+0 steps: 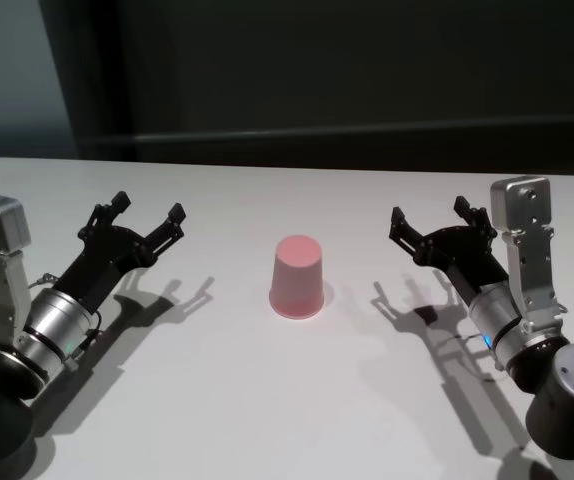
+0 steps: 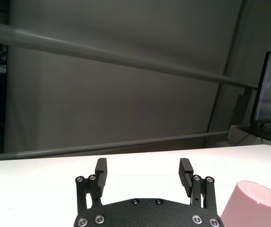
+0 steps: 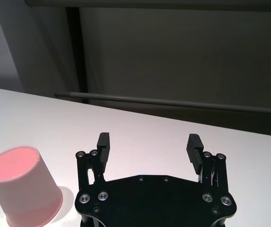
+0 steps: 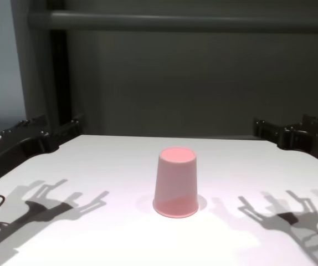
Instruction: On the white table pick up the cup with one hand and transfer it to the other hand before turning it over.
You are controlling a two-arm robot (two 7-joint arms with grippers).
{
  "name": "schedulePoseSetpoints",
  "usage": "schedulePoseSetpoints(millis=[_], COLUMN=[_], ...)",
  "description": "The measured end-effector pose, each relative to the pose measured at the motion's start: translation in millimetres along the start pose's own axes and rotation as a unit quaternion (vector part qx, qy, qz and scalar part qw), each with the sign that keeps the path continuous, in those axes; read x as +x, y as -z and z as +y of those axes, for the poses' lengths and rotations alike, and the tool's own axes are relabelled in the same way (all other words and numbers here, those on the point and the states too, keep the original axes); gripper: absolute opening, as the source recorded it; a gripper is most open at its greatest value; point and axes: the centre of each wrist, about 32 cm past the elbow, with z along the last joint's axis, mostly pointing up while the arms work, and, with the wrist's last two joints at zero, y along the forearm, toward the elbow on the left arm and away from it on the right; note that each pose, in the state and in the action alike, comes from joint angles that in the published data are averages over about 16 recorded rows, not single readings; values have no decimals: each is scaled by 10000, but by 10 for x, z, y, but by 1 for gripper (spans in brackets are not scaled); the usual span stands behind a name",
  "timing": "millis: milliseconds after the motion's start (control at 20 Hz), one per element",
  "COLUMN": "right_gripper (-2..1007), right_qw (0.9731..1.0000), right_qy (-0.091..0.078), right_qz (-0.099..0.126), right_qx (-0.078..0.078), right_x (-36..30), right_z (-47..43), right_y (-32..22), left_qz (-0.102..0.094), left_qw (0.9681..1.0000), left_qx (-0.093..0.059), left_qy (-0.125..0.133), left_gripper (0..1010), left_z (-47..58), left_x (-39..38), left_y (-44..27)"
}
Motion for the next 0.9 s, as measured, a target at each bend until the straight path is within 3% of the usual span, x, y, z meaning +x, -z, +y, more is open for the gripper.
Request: schedulePoseSetpoints(millis=[300,550,900], right_gripper=[1002,1002,1002], right_qw=[10000,10000,9997], right_qy=[-10,34,246], right_qz=[67,69,33], right_qx=[-5,-36,-54], right_x=[13,9,-8], right_z=[51,75,75], right_y=[124,177,229], left_qz=[0,0,0], left_qw=[10000,10000,10000], left_qx=[0,0,0], left_qy=[0,0,0], left_gripper=[1003,1003,1003], left_z=[0,0,0], left_x=[0,0,0], left_y=[0,0,0])
